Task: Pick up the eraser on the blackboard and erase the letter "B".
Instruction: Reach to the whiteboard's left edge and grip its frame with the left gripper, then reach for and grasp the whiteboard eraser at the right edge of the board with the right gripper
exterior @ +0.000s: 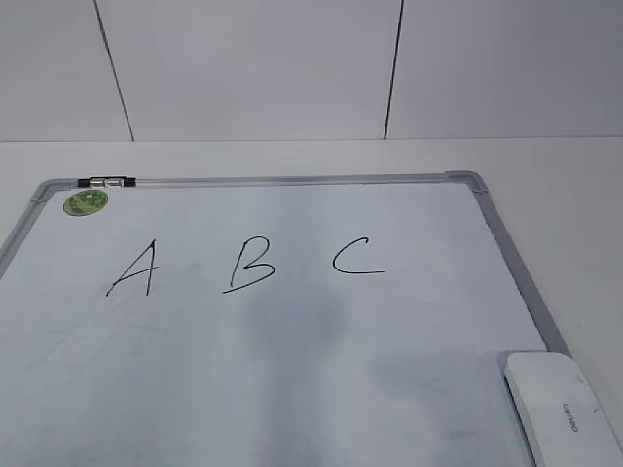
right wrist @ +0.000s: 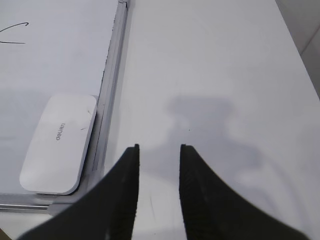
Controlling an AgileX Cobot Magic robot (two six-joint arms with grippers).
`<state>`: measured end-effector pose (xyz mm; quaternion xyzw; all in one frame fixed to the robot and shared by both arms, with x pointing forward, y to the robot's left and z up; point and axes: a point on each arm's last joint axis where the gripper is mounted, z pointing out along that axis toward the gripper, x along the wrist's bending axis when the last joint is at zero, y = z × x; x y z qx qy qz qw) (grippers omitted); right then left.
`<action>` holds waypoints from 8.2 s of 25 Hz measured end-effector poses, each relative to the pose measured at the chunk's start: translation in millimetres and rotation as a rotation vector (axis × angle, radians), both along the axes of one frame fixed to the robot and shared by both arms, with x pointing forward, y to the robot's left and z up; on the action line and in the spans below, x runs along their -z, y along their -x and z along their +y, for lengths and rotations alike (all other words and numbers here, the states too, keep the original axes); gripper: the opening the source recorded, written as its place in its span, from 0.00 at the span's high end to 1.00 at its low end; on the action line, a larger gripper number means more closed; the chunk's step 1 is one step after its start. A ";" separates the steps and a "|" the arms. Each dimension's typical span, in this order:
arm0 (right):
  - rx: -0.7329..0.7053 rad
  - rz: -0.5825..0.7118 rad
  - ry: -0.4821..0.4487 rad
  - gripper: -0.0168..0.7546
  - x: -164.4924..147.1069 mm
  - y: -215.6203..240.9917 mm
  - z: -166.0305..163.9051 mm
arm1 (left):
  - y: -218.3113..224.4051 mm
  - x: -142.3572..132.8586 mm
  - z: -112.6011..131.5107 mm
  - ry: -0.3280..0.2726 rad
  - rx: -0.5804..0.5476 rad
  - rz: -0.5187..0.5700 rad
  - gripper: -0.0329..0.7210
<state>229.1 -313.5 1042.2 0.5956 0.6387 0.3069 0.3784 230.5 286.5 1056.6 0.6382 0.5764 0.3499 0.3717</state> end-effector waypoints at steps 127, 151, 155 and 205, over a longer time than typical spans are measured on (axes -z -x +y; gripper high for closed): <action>0.005 0.769 -0.367 0.30 -29.1 -144.0 47.6 | -351.7 107.9 49.0 0.013 0.059 1.035 0.65; 0.005 0.769 -0.367 0.30 -29.1 -144.0 47.6 | -355.4 117.9 58.9 0.078 0.049 1.018 0.65; 0.005 0.769 -0.367 0.30 -29.1 -144.0 47.6 | -355.3 117.9 58.8 0.078 0.051 1.020 0.65; 0.067 0.805 -0.378 0.14 -23.8 -149.7 48.2 | -359.0 131.2 59.3 0.112 0.042 1.053 0.91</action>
